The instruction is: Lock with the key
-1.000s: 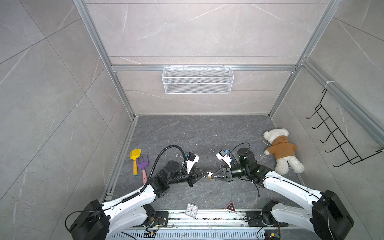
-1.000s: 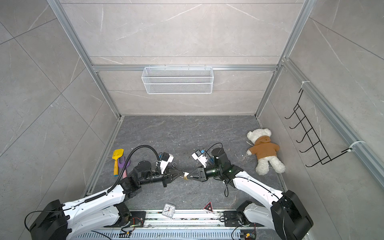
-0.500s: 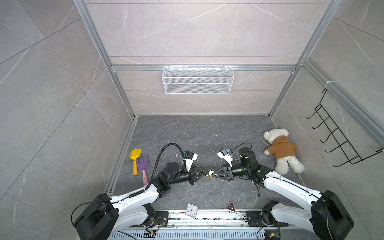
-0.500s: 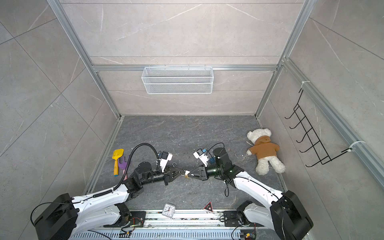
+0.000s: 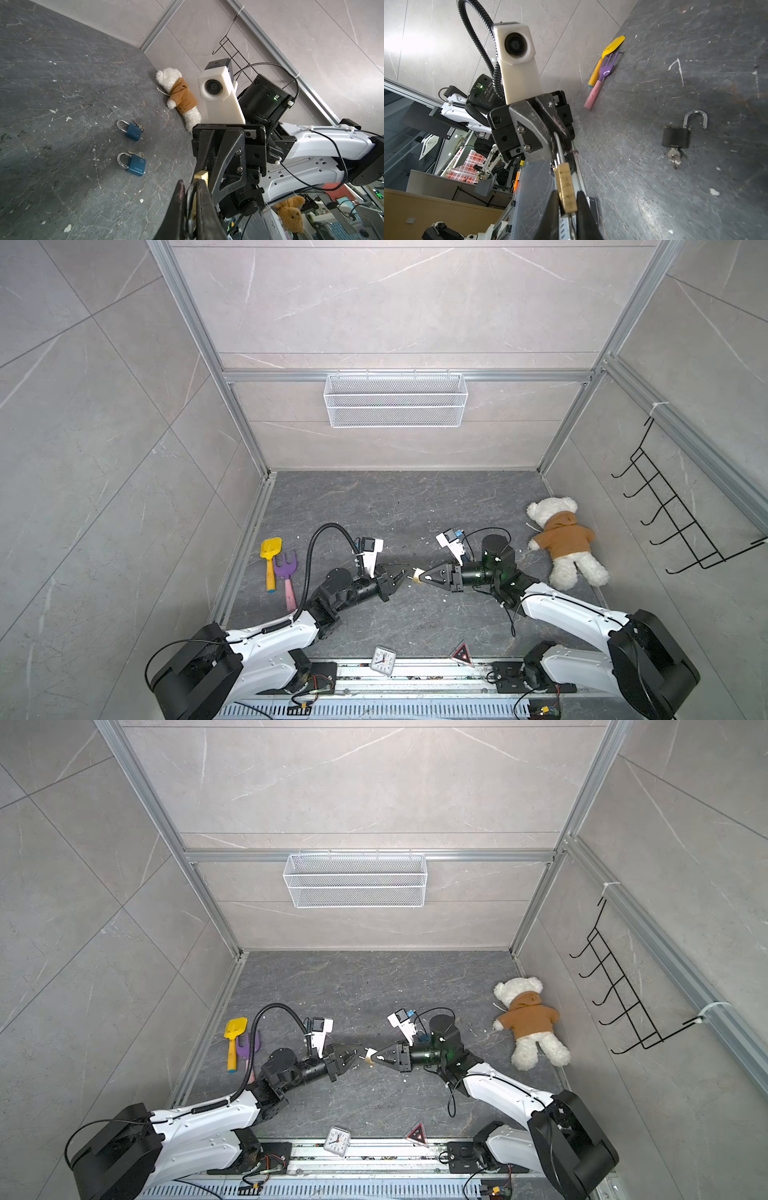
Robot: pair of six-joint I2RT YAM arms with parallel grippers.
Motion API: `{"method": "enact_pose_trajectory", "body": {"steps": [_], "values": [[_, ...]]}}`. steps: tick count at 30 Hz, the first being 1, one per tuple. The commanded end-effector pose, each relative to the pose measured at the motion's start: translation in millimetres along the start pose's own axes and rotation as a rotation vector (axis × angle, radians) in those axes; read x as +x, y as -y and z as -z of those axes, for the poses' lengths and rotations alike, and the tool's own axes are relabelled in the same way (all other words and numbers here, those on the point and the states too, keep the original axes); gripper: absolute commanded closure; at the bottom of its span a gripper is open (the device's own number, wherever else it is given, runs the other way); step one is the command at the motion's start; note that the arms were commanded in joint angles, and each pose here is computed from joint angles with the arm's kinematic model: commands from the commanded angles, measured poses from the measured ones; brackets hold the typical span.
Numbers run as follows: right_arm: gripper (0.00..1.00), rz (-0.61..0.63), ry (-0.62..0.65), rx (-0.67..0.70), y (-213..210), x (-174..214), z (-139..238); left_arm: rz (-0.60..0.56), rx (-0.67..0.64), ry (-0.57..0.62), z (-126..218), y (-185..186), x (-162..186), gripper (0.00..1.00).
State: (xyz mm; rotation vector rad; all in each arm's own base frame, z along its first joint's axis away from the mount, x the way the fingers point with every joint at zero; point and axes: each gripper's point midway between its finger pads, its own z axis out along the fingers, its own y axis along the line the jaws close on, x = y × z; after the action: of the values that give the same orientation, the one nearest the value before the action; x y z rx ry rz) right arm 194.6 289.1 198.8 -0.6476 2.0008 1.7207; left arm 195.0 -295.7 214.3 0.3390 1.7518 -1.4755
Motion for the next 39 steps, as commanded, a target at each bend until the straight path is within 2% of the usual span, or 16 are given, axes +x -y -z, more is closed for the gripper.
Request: {"method": "enact_pose_trajectory", "body": {"steps": [1, 8, 11, 13, 20, 39], "values": [[1.00, 0.064, -0.018, -0.112, -26, 1, -7, -0.020, 0.016, 0.035, -5, 8, -9, 1.00], [1.00, 0.058, -0.025, -0.115, -29, 2, -4, -0.066, 0.006, -0.038, -4, 10, 0, 1.00], [1.00, 0.050, -0.080, -0.087, -26, 11, -3, -0.114, 0.014, -0.063, 3, 17, 1, 0.83], [1.00, 0.056, -0.119, -0.066, -26, 18, -1, -0.143, 0.032, -0.083, 8, 24, 2, 0.77], [1.00, 0.080, -0.152, -0.033, -30, 22, 5, -0.195, 0.118, -0.140, 18, 49, 6, 0.75], [1.00, 0.110, -0.155, -0.040, -39, 21, 9, -0.184, 0.110, -0.171, 21, 42, 17, 0.75]]}}
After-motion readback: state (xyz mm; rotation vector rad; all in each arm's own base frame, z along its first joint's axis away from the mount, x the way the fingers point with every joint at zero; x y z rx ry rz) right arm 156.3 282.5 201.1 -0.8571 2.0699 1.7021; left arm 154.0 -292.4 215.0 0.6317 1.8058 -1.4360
